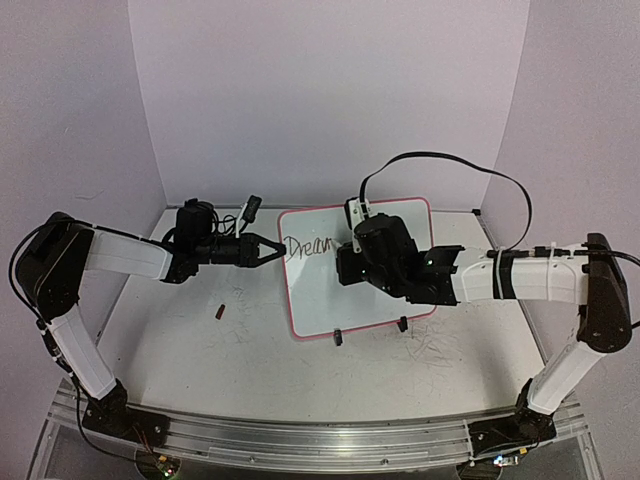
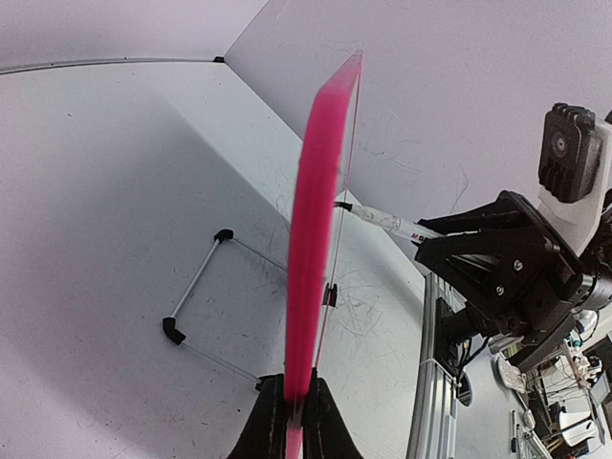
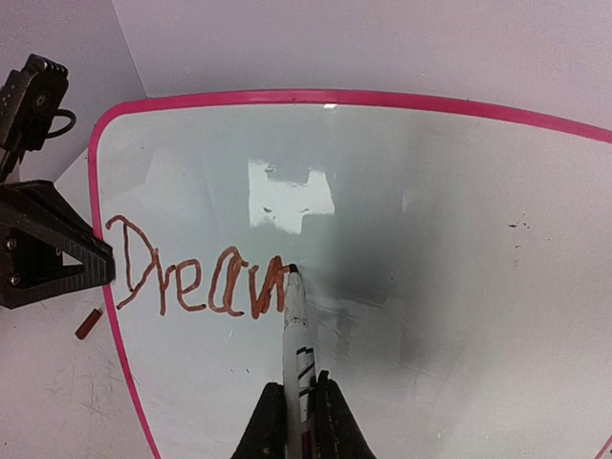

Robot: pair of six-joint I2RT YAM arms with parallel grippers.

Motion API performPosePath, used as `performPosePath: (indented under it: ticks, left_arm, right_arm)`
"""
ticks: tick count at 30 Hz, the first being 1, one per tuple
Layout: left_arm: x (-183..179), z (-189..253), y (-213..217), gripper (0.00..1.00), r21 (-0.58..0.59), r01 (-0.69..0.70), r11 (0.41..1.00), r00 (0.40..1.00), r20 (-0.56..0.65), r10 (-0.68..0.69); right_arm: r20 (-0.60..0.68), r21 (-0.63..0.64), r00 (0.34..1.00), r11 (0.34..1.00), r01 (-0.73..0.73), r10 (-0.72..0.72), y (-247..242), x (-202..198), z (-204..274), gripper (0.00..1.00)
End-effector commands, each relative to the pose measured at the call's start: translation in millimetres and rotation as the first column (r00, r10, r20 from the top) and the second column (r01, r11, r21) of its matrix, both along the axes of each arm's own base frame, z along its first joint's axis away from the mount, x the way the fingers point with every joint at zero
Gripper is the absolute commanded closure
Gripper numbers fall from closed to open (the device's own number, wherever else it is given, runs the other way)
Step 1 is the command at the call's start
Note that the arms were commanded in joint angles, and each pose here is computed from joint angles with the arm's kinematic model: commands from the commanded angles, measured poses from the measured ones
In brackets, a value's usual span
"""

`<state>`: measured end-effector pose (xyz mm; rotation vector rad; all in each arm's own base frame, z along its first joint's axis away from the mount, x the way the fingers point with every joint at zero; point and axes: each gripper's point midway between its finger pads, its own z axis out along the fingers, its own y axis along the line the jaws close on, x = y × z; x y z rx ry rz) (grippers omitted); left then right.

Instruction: Write a sentence on the whiteboard

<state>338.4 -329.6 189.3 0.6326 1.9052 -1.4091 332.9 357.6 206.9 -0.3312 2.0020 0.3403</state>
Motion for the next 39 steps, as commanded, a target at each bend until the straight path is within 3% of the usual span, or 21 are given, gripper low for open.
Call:
performPosePath:
  ticks: [1, 26, 34, 39]
  left_arm:
    - [-2.9, 32.0, -3.0, 1.0, -0.037, 0.02, 0.999, 0.997, 0.071, -0.017]
    - [-2.7, 31.0, -3.5, 1.0, -0.036, 0.021, 0.999, 0.997, 0.069, -0.018]
    - [-2.6, 30.8, -3.4, 1.0, -0.035, 0.02, 0.999, 0.997, 0.071, -0.017]
    - [-1.9, 30.2, -4.6, 1.0, -0.033, 0.028, 0.999, 0.997, 0.077, -0.025]
  right_arm:
    - [0.014, 0.018, 0.998, 0.998, 0.062, -0.062, -13.0, 7.4, 9.7, 1.0]
    - [-0.083, 0.018, 0.996, 0.999, 0.027, -0.026, -16.6, -14.8, -23.6, 1.0]
    - [-0.063, 0.03, 0.998, 0.999, 0.023, -0.021, -12.6, -12.3, -12.0, 1.0]
    - [-0.012, 0.122, 1.0, 0.993, -0.007, 0.008, -8.9, -15.2, 32.2, 1.0]
